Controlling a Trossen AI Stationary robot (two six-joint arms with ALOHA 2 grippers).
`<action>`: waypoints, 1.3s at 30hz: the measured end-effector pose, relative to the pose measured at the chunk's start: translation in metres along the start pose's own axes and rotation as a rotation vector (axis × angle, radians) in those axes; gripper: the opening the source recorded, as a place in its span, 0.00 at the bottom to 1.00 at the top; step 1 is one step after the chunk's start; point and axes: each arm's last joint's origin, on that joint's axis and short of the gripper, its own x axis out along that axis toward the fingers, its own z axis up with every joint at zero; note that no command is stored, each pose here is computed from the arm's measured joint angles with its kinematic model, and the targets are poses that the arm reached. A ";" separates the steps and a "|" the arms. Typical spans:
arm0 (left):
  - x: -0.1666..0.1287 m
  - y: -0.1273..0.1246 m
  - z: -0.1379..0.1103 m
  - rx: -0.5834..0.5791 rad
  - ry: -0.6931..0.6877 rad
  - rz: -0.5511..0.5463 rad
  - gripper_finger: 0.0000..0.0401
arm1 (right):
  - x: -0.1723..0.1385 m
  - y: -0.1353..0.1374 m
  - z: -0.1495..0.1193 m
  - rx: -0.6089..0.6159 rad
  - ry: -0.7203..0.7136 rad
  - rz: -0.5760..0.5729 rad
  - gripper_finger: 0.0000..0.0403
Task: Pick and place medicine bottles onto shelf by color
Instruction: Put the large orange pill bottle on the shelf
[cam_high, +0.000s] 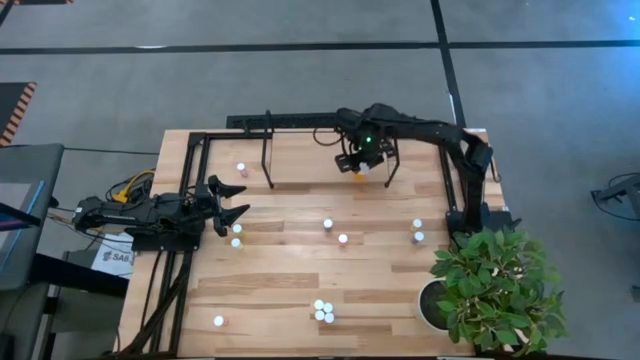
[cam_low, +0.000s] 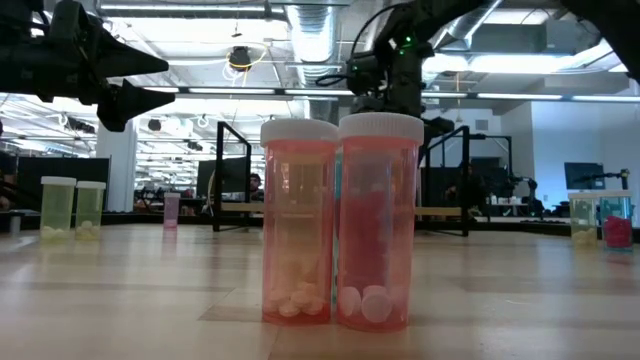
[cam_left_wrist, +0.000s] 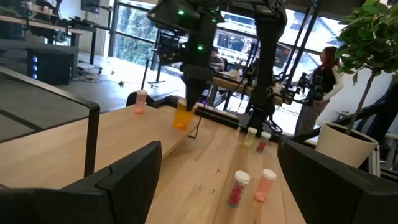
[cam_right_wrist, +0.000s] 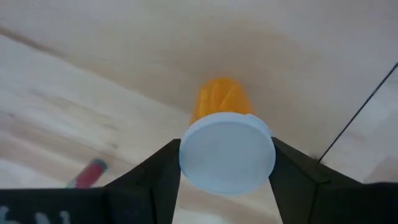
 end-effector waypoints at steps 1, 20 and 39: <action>0.000 0.000 0.000 0.000 0.000 0.000 0.78 | 0.000 -0.003 0.002 -0.012 -0.001 0.001 0.55; 0.000 0.000 0.000 0.000 0.000 0.000 0.78 | -0.002 -0.014 0.010 -0.439 -0.044 -0.094 0.55; 0.000 0.000 0.000 0.000 0.000 0.000 0.78 | -0.004 -0.038 0.024 -0.624 -0.041 -0.187 0.55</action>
